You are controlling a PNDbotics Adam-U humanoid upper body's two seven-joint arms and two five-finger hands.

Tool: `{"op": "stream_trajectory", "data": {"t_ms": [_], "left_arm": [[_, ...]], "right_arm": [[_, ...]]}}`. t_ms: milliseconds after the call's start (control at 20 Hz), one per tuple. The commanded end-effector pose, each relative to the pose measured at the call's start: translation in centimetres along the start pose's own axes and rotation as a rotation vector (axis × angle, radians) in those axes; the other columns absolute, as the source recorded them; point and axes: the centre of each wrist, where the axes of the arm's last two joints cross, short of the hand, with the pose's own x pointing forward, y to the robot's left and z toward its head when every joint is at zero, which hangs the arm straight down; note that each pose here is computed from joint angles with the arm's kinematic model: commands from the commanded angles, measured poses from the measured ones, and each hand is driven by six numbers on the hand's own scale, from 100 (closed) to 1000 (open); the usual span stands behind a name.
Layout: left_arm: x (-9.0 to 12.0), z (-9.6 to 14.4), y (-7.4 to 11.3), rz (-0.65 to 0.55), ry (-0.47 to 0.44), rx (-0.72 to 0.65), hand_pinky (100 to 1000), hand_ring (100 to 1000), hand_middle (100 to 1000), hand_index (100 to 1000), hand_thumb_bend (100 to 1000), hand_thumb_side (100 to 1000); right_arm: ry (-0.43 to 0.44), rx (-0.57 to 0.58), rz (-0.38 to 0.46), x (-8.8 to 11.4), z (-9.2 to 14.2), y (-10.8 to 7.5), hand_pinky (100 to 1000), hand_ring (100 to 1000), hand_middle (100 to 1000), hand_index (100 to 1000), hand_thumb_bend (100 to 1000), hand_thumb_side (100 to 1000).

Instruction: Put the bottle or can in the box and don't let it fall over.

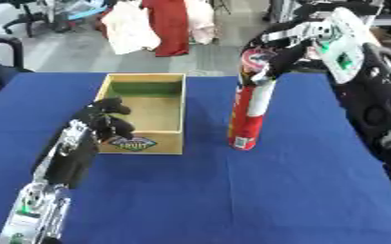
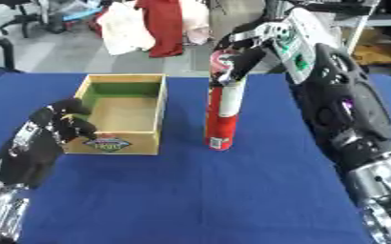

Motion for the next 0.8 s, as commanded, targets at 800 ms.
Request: {"op": "stream_trajectory", "data": {"t_ms": [800], "left_arm": [[0.6,-0.3,0.4,-0.009,-0.022,0.0,614,614,683,832,100,787]], "right_arm": [[-0.055,-0.133,0.046,1.3,1.4,-2.2,813,762,812,927,395,491]]}}
